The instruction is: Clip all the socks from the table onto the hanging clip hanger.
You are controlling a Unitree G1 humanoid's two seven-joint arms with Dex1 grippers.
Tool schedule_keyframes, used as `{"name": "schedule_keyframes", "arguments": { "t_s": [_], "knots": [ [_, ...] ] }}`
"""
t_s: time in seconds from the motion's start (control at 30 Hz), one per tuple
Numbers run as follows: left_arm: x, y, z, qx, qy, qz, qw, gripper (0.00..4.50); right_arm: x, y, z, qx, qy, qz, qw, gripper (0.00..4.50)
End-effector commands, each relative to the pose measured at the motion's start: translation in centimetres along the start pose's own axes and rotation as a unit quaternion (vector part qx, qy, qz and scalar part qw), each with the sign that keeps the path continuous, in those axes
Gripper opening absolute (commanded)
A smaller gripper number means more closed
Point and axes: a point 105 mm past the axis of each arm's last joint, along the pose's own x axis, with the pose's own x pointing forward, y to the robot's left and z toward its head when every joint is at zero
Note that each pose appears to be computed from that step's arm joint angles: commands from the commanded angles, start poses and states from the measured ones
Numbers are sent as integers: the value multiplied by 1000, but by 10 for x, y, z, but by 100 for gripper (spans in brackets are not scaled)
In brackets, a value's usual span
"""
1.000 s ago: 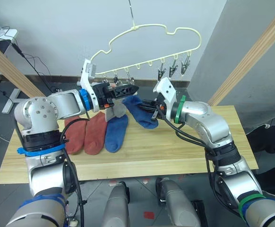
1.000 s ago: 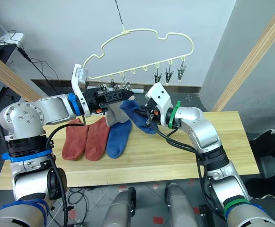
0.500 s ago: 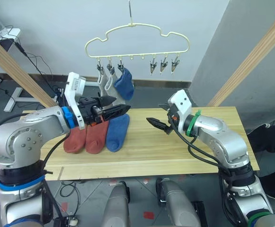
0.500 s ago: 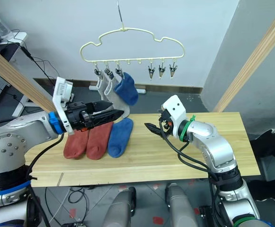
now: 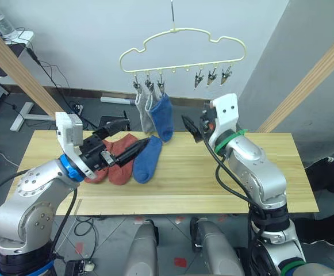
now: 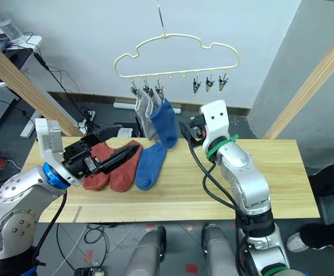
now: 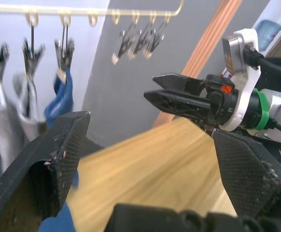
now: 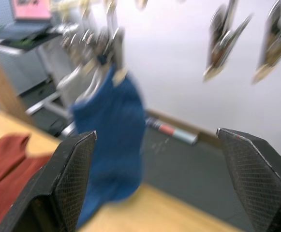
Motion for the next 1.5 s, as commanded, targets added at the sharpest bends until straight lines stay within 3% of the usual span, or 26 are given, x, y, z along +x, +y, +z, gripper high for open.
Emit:
{"name": "schedule_keyframes", "arguments": {
  "t_s": [0.03, 0.3, 0.37, 1.03, 1.5],
  "knots": [
    [-4, 0, 10, 24, -18, 7, 1000, 450, 7, 5, 13, -9, -34, -12, 999, 419],
    [-2, 2, 17, 29, -29, 10, 999, 450, 22, -8, 18, -3, -51, -73, 996, 419],
    [-1, 2, 18, 30, -28, 9, 999, 450, 26, -10, 18, -3, -50, -78, 996, 362],
    [10, 6, 23, 37, -36, 13, 999, 450, 48, -21, 26, -9, -66, -110, 992, 362],
    [13, 7, 23, 39, -37, 11, 999, 450, 58, -4, 36, 17, -89, -76, 993, 362]
  ]
}}
